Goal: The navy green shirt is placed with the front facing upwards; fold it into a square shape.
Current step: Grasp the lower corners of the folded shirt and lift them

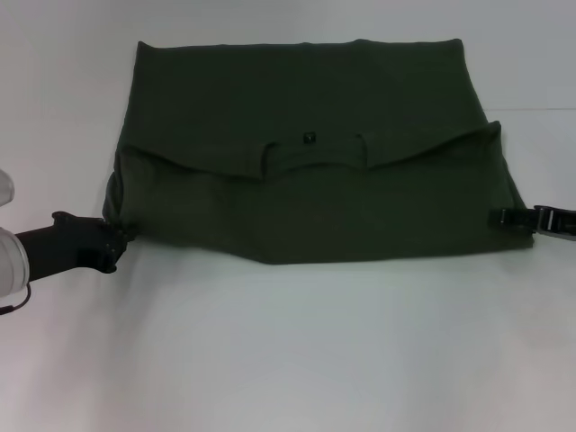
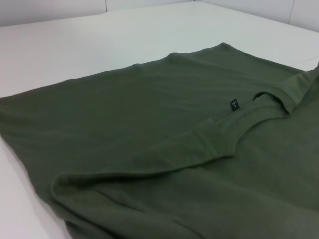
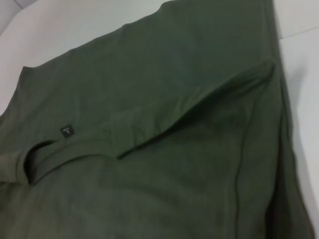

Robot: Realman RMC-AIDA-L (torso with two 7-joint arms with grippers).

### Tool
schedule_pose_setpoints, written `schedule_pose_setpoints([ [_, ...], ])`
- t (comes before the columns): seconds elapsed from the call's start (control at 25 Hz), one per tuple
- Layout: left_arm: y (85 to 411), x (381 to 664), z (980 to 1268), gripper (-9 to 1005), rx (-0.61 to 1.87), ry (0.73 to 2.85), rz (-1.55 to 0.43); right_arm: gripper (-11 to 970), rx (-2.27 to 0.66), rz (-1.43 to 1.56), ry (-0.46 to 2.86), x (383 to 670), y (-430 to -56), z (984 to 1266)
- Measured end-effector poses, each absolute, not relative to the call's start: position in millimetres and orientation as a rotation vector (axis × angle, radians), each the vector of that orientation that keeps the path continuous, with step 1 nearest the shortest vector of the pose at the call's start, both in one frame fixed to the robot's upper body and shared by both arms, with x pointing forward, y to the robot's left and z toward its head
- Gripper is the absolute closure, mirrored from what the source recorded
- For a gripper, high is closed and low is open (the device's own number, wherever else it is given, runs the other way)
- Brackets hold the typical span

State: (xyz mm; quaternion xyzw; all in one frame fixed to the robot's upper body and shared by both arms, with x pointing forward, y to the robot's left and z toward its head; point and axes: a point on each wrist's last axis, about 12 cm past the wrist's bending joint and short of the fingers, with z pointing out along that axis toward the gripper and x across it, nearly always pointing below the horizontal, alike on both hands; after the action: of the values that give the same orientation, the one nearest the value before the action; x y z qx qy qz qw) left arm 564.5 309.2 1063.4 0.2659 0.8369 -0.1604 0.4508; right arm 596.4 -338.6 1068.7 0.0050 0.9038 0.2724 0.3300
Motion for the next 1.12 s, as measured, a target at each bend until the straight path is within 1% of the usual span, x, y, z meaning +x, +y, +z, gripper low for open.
schedule_pose_setpoints([
  [0.24, 309, 565, 1064, 968, 0.657, 2.065, -0.398, 398, -0.029, 0.756, 2.364, 596, -331, 1072],
  [0.48, 308, 566, 1064, 967, 0.651, 2.067, -0.404, 410, -0.051, 0.772, 2.372, 591, -337, 1073],
  [0.72, 308, 564, 1063, 968, 0.637, 2.076, -0.428, 655, -0.041, 0.758, 2.374, 585, -346, 1071],
  [0.8, 308, 561, 1064, 968, 0.634, 2.080, -0.454, 863, -0.042, 0.758, 2.372, 582, -351, 1071],
  [1.04, 314, 547, 1069, 967, 0.611, 2.090, -0.542, 920, -0.037, 0.794, 2.334, 564, -368, 1075],
  [1.12, 314, 541, 1071, 967, 0.613, 2.097, -0.587, 917, -0.035, 0.812, 2.320, 557, -374, 1075],
])
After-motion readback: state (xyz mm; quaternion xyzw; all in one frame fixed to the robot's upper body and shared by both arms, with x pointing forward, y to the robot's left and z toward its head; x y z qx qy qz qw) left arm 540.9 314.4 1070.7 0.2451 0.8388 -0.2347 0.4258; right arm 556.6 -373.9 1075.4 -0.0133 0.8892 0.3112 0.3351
